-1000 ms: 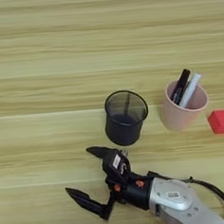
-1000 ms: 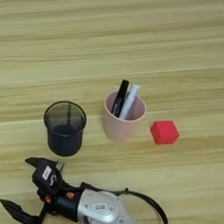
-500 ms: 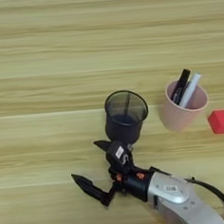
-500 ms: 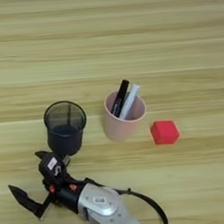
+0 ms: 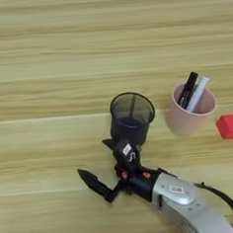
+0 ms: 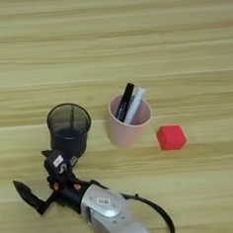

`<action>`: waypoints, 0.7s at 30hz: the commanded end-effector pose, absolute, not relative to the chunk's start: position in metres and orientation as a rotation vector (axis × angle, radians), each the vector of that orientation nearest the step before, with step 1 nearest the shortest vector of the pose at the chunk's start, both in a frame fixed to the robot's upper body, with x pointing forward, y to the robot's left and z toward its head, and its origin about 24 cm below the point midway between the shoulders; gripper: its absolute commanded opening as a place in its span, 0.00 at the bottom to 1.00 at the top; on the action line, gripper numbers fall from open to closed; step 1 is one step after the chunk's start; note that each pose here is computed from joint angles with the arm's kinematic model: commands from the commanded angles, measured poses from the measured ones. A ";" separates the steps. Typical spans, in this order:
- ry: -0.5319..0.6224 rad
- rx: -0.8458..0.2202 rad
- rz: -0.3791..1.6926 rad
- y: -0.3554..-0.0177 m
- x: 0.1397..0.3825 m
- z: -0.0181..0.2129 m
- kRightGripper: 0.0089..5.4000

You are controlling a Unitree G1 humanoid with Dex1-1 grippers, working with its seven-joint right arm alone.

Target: Move the objects on the table

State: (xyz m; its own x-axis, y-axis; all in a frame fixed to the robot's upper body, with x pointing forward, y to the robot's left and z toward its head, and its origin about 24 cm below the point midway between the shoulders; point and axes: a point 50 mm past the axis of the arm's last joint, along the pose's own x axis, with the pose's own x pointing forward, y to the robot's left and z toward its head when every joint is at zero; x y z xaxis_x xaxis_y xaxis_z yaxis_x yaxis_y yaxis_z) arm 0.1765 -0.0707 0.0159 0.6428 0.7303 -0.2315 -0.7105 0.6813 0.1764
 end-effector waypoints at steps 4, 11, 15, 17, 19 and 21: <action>0.234 0.067 0.757 -0.076 0.190 0.028 0.99; 0.245 0.069 0.728 -0.079 0.194 0.026 0.99; 0.247 0.071 0.717 -0.081 0.195 0.026 0.99; 0.247 0.073 0.712 -0.081 0.196 0.026 0.99; 0.246 0.074 0.709 -0.082 0.196 0.026 0.99; 0.246 0.074 0.706 -0.082 0.196 0.026 0.99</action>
